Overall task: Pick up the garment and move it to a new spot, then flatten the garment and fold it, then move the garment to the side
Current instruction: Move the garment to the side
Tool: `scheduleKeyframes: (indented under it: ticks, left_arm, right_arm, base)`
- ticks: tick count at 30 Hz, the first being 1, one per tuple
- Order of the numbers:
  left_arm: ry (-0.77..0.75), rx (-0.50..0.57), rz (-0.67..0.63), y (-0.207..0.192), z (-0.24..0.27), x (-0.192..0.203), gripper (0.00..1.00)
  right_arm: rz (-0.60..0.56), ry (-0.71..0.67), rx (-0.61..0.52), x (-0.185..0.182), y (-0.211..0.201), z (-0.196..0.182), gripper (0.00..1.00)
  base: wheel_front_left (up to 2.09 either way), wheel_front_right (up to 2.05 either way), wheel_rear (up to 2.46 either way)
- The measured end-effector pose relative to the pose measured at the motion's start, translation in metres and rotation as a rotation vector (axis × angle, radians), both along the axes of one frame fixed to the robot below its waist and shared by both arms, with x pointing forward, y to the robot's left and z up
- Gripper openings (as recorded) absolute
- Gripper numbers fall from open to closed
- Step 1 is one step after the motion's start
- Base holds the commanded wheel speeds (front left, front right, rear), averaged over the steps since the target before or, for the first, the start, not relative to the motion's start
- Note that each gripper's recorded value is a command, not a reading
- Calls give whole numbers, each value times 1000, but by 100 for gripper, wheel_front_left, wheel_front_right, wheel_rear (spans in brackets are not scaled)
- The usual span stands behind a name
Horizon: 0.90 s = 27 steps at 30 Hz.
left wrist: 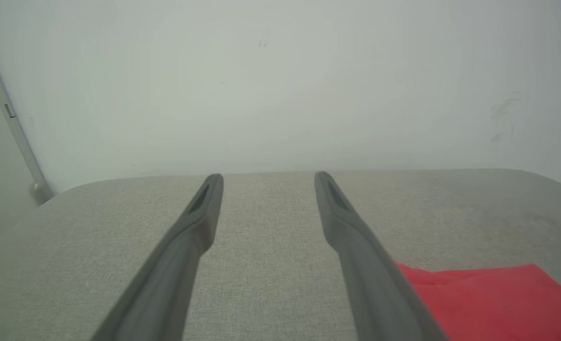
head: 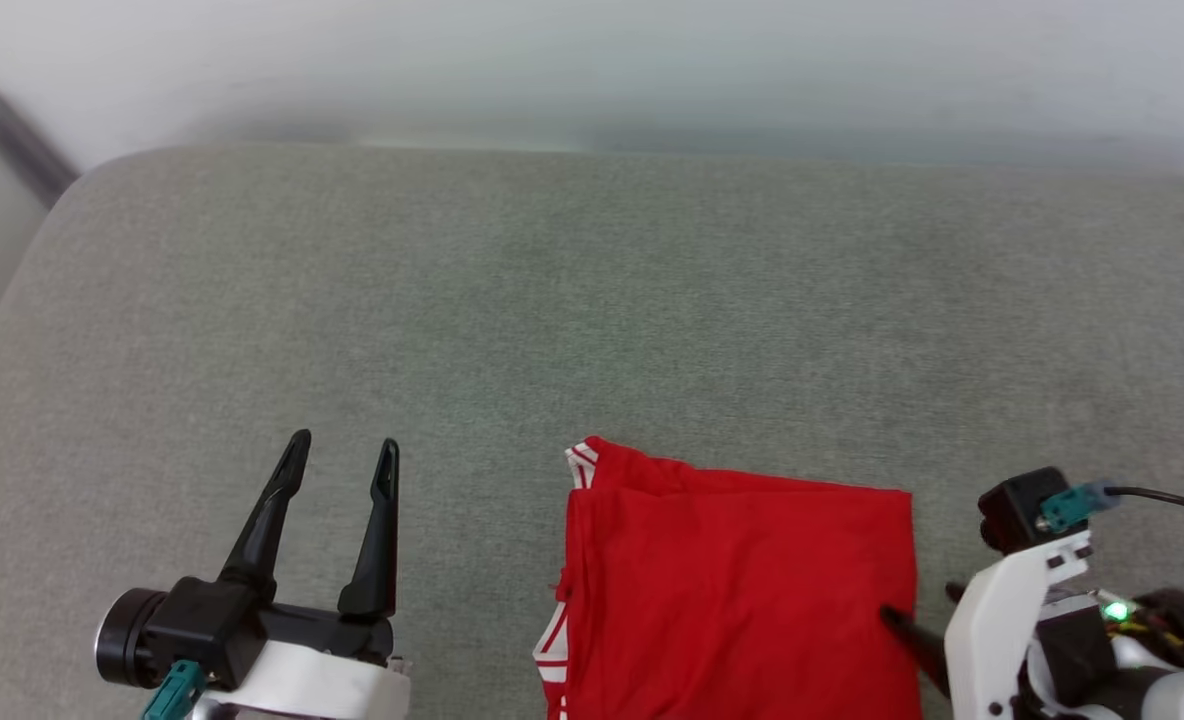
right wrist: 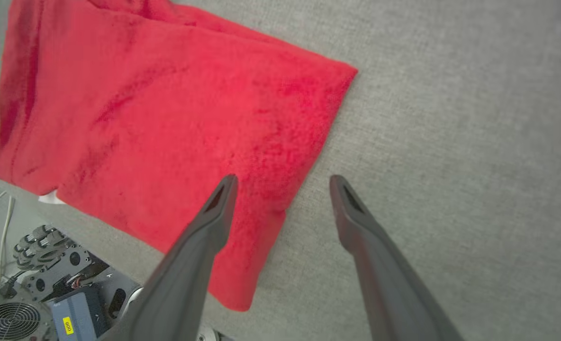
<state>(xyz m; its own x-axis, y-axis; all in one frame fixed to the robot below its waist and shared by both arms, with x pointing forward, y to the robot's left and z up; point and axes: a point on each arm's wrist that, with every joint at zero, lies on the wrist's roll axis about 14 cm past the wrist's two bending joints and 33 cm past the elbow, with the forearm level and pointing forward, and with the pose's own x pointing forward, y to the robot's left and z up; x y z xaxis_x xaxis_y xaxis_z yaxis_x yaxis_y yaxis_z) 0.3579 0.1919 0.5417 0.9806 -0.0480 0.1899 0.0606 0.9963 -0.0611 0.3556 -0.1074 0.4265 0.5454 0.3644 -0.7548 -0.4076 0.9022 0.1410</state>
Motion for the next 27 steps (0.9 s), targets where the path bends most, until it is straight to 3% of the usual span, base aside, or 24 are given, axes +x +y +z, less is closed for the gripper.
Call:
scheduleKeyframes:
  ticks: [5,17,18,19,20,27]
  left_arm:
    - [20,1,23,6,-6,-2,100]
    - [44,10,66,18,-11,-7,100]
    - [44,9,67,18,-11,-8,100]
    - [45,9,67,18,-12,-8,100]
    - [46,9,64,17,-12,-8,100]
    - [43,0,20,2,-13,-6,100]
  right_arm:
    - [9,157,-27,-9,8,-32,100]
    - [77,214,-57,-9,32,-65,98]
    - [82,211,-64,-9,32,-66,41]
    - [88,207,-67,-8,33,-67,5]
    - [93,197,-70,-7,33,-67,0]
    - [135,54,-142,7,27,-54,0]
  base:
    - [0,0,0]
    - [0,0,0]
    - [0,0,0]
    - [0,0,0]
    - [0,0,0]
    - [0,0,0]
